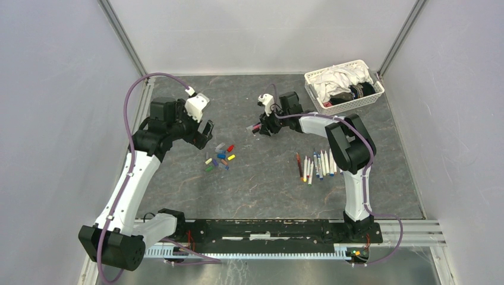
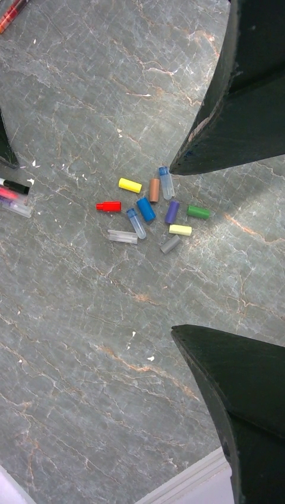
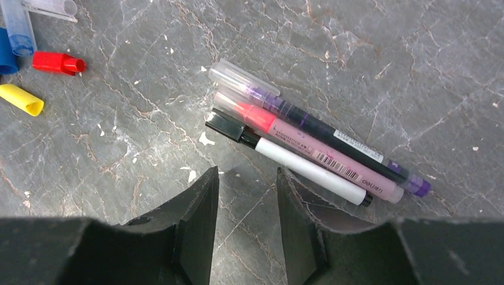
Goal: Open the pen caps
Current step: Pick up the pen from the center of the board.
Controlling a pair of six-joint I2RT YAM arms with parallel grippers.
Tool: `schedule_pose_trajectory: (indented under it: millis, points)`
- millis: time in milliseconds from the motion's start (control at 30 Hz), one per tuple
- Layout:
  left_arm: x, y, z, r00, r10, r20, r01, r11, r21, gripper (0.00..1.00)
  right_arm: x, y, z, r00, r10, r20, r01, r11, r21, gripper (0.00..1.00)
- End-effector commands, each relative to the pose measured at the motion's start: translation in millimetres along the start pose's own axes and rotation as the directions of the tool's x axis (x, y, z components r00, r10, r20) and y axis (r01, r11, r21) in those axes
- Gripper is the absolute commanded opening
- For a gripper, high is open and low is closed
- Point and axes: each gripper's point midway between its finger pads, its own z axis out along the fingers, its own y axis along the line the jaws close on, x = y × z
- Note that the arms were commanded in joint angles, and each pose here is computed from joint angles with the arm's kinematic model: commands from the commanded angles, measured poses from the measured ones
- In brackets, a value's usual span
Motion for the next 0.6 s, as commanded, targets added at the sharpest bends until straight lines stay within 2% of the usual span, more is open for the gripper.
schedule_pose_trajectory:
  millis: [0,133,233,333,567]
  points:
    - [-2,-3,-2,1.0,0.023,0.016,-0.023,1.0,0.019,1.0,8,-6,1,1.0,0.004,-0.005,-0.003,1.0,0.003,0.45]
    - [-2,-4,-3,1.0,0.024,0.016,-0.024,0.999,0.023,1.0,9,0,-2,1.0,0.008,0.0,-0.008,1.0,-0.023,0.43]
    - [-1,-5,-3,1.0,0.023,0.012,-0.023,0.999,0.029,1.0,-13,17,-11,0.997,-0.017,0.073,0.024,0.995,-0.097,0.43]
    - [0,-7,-1,1.0,0.024,0.012,-0.024,0.999,0.039,1.0,-35,19,-18,0.991,-0.053,0.123,0.066,0.992,-0.105,0.43]
    - [-1,-8,2,1.0,0.023,0.012,-0.024,0.998,0.052,1.0,-51,9,-11,0.989,-0.054,0.136,0.069,0.992,-0.108,0.43]
